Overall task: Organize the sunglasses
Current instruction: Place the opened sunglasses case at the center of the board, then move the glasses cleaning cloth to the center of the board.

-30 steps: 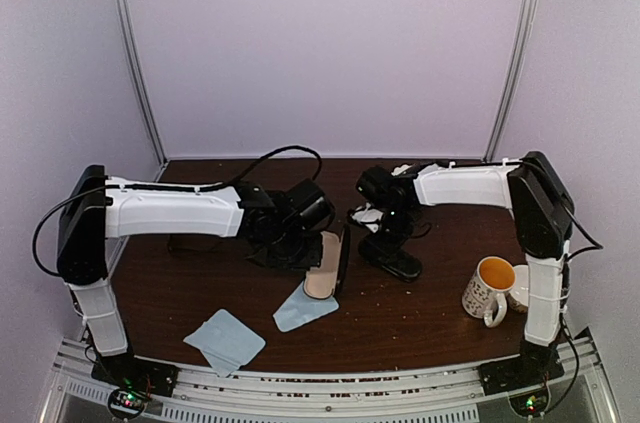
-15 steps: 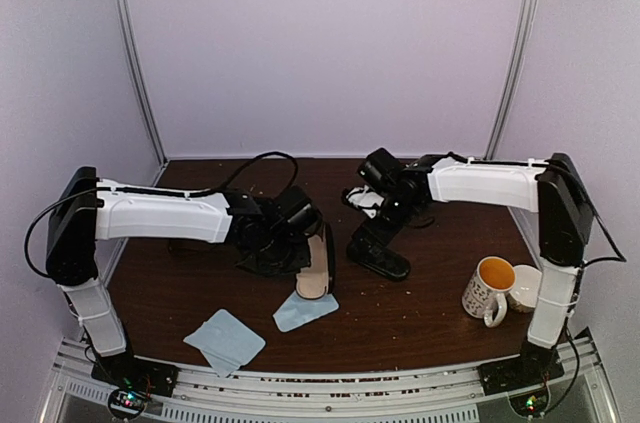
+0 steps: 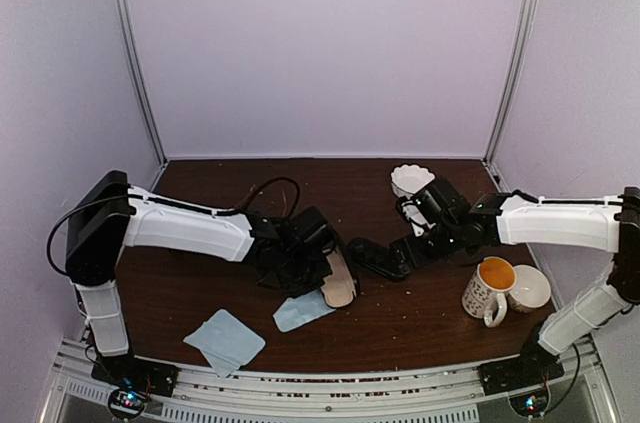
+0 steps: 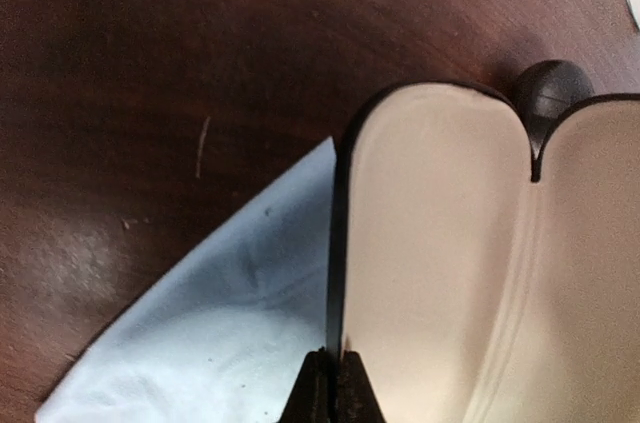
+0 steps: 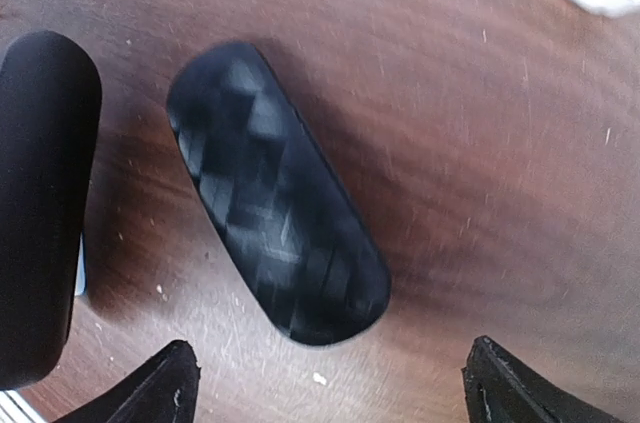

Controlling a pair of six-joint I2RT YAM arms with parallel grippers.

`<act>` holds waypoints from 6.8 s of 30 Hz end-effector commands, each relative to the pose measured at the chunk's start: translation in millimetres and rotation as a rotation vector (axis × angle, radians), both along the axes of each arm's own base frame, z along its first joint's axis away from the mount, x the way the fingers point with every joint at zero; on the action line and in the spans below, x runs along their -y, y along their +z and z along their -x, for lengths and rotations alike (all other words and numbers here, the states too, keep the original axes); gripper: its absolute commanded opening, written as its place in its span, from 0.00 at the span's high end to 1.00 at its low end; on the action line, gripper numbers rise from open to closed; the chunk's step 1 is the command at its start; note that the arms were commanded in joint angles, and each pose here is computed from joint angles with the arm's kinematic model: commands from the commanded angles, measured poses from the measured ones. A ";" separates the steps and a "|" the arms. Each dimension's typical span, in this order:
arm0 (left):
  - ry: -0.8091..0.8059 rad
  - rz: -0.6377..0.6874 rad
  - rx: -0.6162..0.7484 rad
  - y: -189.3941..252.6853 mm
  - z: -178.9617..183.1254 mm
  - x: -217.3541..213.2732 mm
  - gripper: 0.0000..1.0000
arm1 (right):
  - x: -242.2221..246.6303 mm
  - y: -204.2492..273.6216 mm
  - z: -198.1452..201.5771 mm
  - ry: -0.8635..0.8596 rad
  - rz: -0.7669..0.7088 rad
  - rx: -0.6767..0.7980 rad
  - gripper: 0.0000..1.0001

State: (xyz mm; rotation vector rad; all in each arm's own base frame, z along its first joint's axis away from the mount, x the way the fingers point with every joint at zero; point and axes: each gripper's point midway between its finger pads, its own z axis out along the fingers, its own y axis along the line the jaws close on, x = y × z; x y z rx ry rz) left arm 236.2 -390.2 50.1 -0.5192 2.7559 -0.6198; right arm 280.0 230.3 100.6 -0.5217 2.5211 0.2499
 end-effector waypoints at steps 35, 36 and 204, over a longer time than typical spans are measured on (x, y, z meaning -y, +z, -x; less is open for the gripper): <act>0.110 0.246 -0.092 -17.6 5.3 92.8 0.79 | 17.4 33.8 44.6 -0.020 -0.244 0.067 0.08; 0.107 0.243 -0.095 -19.0 7.1 92.5 0.80 | 14.7 34.9 45.8 -0.006 -0.257 0.065 0.08; -1.433 -0.597 0.404 -26.1 89.0 -54.5 0.46 | 1.2 78.4 25.8 0.018 -0.146 0.285 0.44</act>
